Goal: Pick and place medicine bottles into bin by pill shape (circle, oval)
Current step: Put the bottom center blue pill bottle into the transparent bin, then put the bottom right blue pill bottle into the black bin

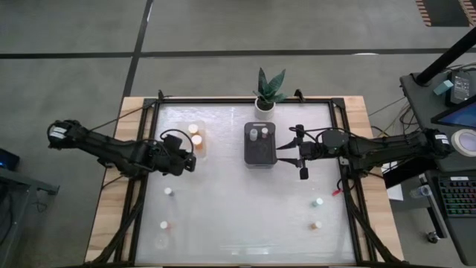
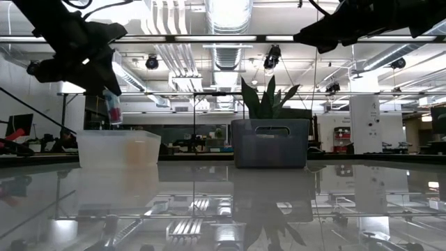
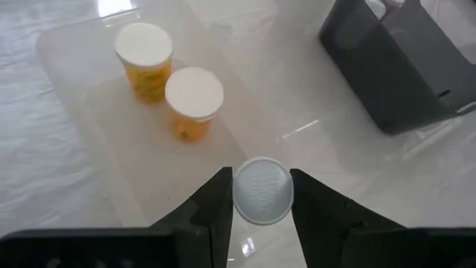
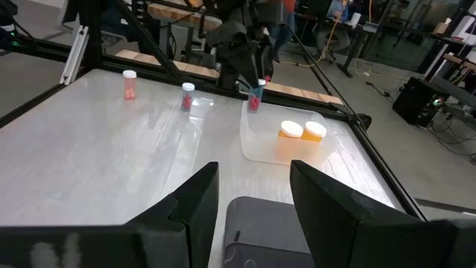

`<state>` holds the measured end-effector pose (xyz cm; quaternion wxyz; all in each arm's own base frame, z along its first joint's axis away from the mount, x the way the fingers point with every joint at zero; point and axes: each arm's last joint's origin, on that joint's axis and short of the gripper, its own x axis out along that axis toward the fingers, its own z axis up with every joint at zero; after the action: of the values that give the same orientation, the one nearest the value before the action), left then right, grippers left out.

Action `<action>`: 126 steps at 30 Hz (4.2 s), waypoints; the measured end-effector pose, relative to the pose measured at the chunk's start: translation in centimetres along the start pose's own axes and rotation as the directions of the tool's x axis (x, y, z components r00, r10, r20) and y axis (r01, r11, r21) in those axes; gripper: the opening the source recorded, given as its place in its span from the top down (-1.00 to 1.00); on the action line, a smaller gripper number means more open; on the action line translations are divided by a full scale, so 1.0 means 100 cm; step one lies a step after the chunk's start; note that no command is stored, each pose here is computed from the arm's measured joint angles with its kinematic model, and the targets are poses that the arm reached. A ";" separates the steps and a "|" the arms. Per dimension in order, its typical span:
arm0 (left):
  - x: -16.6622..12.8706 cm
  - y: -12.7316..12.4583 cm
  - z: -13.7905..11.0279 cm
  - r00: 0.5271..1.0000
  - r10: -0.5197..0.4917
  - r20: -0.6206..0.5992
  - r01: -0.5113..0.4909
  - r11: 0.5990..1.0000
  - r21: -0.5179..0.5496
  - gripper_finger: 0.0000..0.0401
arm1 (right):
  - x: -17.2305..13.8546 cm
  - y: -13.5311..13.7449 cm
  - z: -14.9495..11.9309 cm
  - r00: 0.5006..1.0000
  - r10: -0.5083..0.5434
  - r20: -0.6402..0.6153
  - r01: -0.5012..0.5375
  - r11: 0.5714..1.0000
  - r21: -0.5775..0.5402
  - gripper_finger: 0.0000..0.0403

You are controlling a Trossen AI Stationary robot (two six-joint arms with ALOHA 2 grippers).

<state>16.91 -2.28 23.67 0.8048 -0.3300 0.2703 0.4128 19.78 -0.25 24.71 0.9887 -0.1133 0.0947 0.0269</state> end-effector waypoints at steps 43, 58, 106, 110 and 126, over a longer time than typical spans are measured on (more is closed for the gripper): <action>0.039 0.023 0.039 0.980 0.066 -0.190 -0.044 0.992 0.118 0.54 | 0.000 0.000 -0.001 1.000 0.001 -0.005 -0.001 1.000 0.019 0.21; 0.066 0.021 0.032 0.952 0.177 -0.248 -0.141 0.977 0.157 0.54 | 0.000 0.000 0.000 1.000 0.001 -0.005 -0.001 1.000 0.019 0.21; 0.039 -0.019 0.080 0.990 0.043 -0.136 0.036 0.847 0.530 -0.01 | 0.000 0.000 -0.005 0.999 -0.013 -0.053 0.013 1.000 0.004 0.21; 0.037 -0.033 0.087 0.976 -0.165 -0.144 0.218 0.670 0.710 0.00 | 0.000 -0.005 -0.004 0.995 -0.087 -0.051 0.087 0.996 -0.012 0.21; 0.041 -0.042 0.107 0.920 -0.385 -0.072 0.222 0.359 0.907 0.00 | -0.007 -0.045 -0.007 0.956 -0.293 -0.025 0.293 0.956 -0.005 0.21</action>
<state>24.28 5.88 28.88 0.9341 0.1413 0.3202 0.0708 19.28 -4.80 25.18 0.9804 -0.1270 0.0892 -0.1212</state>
